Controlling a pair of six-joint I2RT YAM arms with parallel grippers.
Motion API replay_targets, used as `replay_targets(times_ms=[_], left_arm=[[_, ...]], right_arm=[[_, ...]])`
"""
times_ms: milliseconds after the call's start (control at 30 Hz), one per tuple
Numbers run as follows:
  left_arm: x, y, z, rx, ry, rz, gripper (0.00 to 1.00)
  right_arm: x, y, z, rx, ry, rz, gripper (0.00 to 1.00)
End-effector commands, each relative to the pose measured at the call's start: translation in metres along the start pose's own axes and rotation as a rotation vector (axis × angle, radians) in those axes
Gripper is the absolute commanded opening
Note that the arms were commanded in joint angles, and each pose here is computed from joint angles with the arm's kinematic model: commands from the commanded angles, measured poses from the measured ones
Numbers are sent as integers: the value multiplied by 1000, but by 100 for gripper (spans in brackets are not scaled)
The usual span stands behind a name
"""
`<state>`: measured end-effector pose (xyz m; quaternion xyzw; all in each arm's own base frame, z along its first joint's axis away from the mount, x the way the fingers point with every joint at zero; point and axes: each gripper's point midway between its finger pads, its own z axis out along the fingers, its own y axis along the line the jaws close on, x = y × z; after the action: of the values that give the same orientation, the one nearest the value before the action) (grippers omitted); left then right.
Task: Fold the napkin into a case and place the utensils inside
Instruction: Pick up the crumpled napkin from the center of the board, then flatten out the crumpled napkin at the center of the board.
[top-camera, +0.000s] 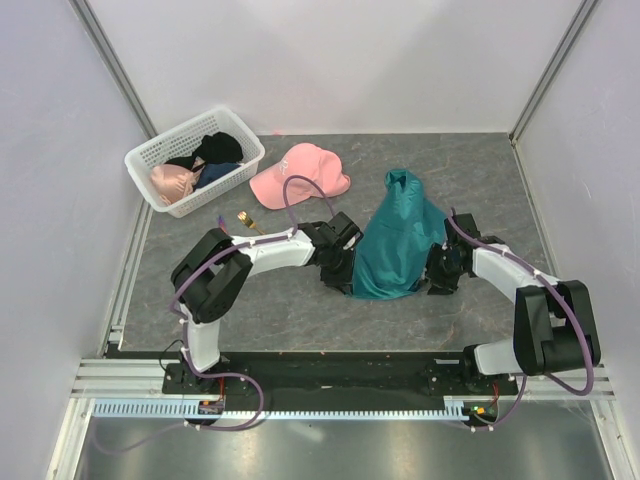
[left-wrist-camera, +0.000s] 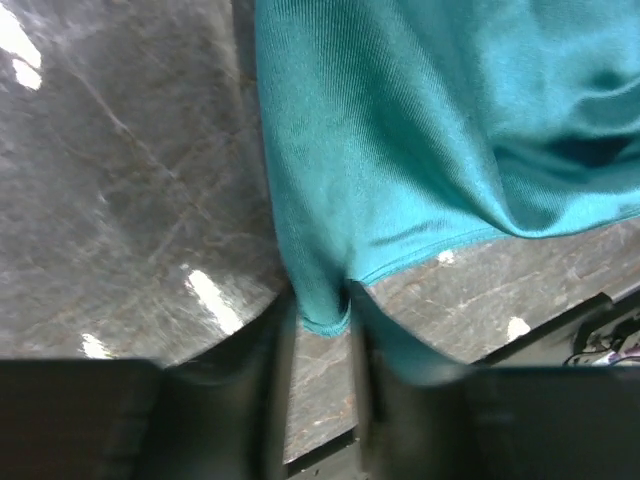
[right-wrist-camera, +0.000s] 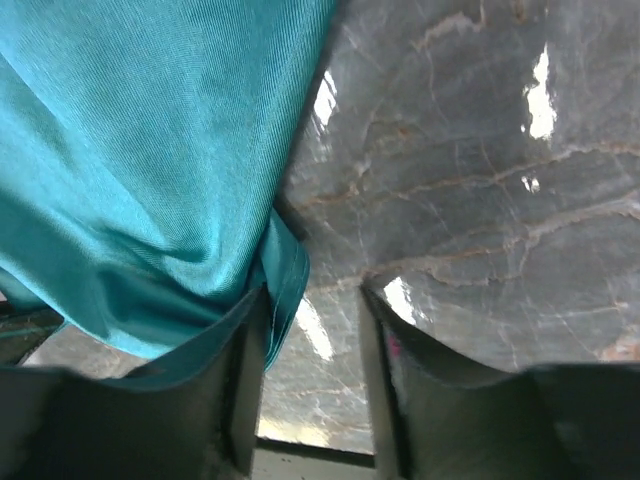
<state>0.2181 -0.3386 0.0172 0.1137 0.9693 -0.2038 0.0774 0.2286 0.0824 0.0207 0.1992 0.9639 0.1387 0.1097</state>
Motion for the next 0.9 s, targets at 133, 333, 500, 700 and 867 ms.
replay_targets(times_ms=[133, 333, 500, 700, 867], left_arm=[[-13, -1, -10, -16, -3, 98, 2], [-43, -54, -108, 134, -213, 212, 2], [-58, -139, -272, 420, -564, 393, 2], [-15, -203, -423, 746, -893, 600, 2], [-5, -202, -423, 789, -846, 517, 2]], right_arm=[[-23, 5, -10, 9, -70, -8, 0], [-38, 12, -118, 22, -307, -34, 0], [-39, 39, -251, -123, -583, -116, 0], [-6, 72, -405, -387, -876, -205, 0], [-3, 79, -418, -439, -876, -158, 0]])
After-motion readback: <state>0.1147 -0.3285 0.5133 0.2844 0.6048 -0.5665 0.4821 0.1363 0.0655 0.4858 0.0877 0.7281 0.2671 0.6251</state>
